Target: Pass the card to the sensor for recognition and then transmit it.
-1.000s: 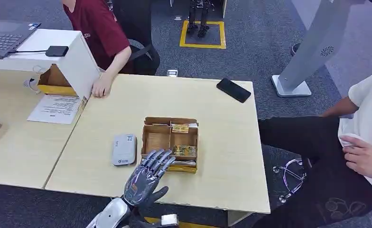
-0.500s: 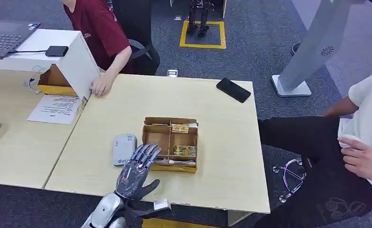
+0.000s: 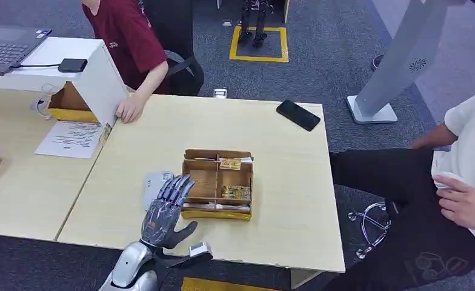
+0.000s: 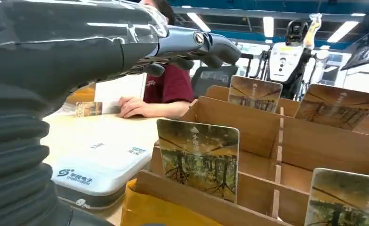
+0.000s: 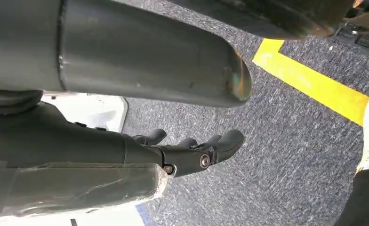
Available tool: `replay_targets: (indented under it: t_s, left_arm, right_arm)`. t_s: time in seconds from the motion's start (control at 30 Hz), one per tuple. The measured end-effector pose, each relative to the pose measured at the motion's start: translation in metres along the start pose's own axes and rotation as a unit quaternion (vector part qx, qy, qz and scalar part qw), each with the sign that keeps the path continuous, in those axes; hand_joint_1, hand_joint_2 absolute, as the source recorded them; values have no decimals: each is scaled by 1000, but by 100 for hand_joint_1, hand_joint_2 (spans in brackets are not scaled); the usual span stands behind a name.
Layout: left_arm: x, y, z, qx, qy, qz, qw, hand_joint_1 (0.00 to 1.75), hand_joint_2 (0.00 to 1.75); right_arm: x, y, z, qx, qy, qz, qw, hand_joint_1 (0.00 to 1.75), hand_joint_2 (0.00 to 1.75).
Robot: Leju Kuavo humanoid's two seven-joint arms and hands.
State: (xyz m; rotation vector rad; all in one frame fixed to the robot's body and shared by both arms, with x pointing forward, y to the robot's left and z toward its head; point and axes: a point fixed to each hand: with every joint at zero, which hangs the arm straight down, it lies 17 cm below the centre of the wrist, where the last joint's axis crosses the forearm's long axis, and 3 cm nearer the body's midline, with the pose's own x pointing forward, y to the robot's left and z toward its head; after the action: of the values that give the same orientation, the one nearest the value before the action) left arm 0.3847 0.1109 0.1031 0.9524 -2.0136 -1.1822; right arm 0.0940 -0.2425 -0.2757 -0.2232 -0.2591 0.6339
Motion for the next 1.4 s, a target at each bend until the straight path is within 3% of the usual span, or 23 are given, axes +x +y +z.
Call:
replay_targets:
  t_s: [1.4]
  left_arm:
    - [-7,1,-11,13,32,40,999,0,175]
  right_arm:
    - [6,2,1,1,-9,11,1000,0,0]
